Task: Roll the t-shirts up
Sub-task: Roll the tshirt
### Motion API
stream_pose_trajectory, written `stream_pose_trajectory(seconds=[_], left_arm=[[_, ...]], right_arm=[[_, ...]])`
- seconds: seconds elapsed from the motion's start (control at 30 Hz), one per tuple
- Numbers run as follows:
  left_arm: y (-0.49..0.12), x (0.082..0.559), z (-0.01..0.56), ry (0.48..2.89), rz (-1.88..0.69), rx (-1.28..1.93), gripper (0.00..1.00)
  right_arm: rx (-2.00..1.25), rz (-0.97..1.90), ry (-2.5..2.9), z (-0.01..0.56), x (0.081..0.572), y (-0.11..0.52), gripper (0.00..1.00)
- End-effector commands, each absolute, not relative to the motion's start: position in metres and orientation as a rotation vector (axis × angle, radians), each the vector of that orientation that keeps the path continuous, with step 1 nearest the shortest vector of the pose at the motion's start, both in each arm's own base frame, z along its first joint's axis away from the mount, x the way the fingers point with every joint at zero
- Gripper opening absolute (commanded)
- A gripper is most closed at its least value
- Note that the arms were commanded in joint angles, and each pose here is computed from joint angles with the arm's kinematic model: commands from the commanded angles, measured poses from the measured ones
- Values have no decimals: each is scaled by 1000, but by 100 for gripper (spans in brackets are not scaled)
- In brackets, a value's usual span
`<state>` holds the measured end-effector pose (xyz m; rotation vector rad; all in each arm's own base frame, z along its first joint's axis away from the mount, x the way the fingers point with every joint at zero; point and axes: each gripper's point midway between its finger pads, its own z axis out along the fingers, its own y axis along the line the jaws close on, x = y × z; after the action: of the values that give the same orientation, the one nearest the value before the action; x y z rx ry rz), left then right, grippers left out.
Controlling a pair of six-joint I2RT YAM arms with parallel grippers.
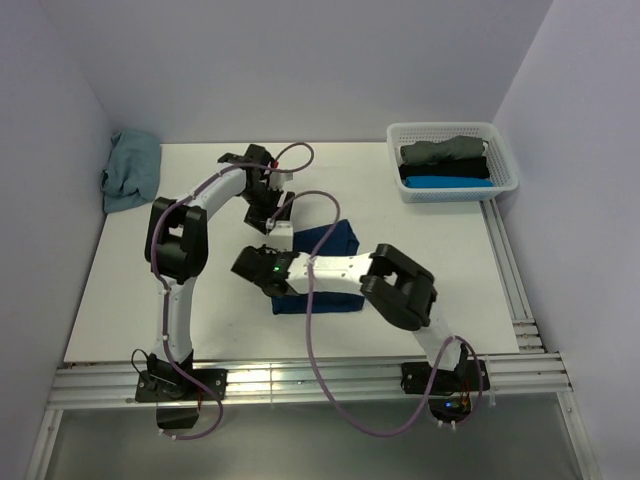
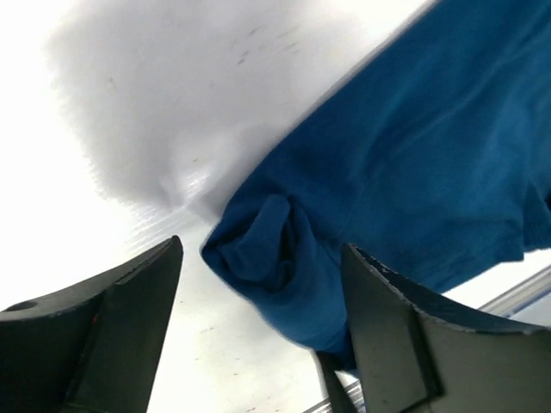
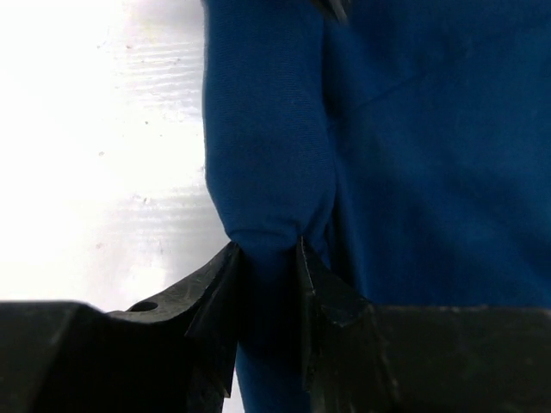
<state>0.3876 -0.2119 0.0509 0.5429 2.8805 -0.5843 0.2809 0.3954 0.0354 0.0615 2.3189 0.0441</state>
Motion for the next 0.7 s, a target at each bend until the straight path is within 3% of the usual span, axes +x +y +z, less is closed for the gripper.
stream_pose_trajectory(seconds=[0.0,0.3,0.5,0.67], left_arm=[[-219,396,86,2781,-686,596,80],[-201,386,107,2678,-956,574,85],[-199,365,86,2664,-1060,566,88],[-207,368,75,2607,-1114,541,89]], right_arm=[[216,437,2338,50,281,412,27],[541,1134,2213,61,291,409,29],[666,1367,2117,60,296,409,29],[697,1395,2138,45,290,409,29]])
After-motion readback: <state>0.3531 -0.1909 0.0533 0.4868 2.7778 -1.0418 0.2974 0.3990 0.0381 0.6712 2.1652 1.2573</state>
